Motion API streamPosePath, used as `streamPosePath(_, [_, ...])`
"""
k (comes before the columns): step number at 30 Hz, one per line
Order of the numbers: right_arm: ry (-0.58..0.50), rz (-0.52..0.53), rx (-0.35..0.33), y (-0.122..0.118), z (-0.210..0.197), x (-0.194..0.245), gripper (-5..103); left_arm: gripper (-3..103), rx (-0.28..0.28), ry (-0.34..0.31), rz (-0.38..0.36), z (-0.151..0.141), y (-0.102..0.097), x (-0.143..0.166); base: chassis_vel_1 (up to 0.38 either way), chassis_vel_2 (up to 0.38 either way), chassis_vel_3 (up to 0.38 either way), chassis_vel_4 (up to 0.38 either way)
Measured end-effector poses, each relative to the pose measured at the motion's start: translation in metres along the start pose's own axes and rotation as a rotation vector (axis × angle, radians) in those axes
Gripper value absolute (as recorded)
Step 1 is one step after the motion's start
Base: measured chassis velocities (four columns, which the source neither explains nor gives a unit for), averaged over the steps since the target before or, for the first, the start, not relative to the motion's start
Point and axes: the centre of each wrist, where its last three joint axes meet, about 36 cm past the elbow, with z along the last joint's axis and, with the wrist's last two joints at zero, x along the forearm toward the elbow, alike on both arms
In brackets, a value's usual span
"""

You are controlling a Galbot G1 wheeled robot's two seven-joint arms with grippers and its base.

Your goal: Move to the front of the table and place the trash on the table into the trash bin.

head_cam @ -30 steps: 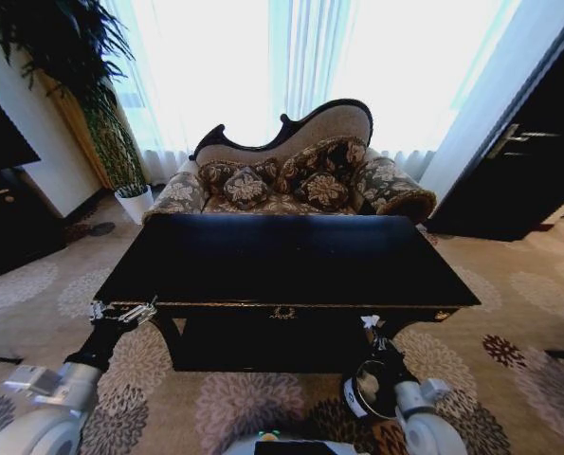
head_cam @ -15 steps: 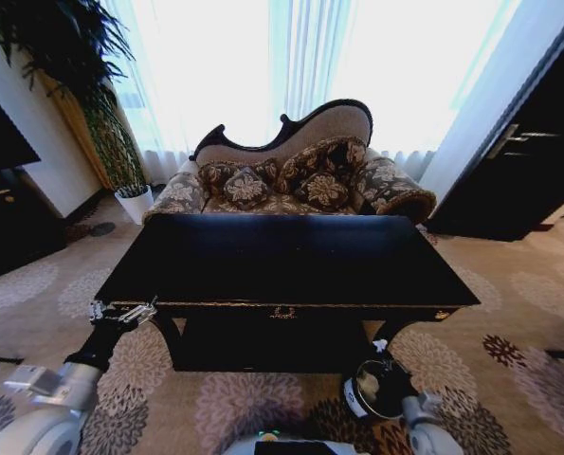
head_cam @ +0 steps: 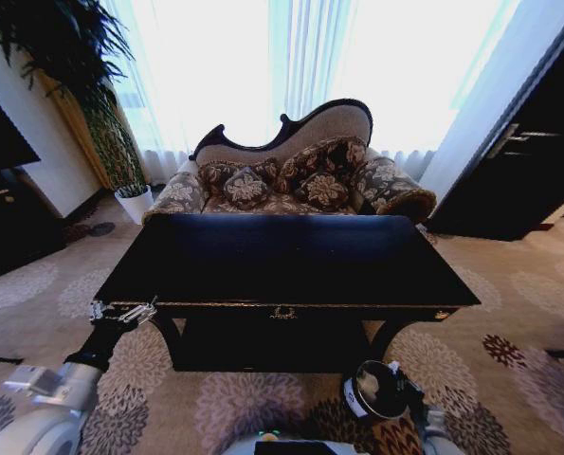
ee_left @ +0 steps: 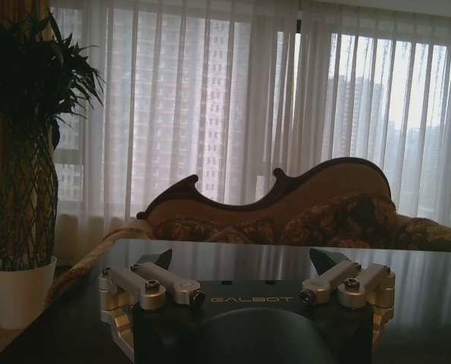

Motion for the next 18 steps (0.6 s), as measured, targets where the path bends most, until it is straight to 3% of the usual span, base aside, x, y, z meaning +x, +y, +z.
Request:
streamPosePath(5, [0.048,0.018,-0.032,0.005,0.008,-0.002,0,100,0.000,0.000,0.000,0.000,0.000,0.000,0.000,0.000,0.000,0.000])
streamPosePath(9, [0.057,0.020,-0.041,0.006,0.010,-0.002,17,100,0.000,0.000,0.000,0.000,0.000,0.000,0.000,0.000,0.000,0.000])
streamPosePath(12, [0.058,0.021,-0.044,0.007,0.010,-0.002,22,100,0.000,0.000,0.000,0.000,0.000,0.000,0.000,0.000,0.000,0.000])
streamPosePath(16, [0.061,0.024,-0.055,0.013,0.010,-0.003,43,100,0.000,0.000,0.000,0.000,0.000,0.000,0.000,0.000,0.000,0.000])
streamPosePath(18, [0.065,0.021,-0.060,0.017,0.013,-0.001,49,100,0.000,0.000,0.000,0.000,0.000,0.000,0.000,0.000,0.000,0.000])
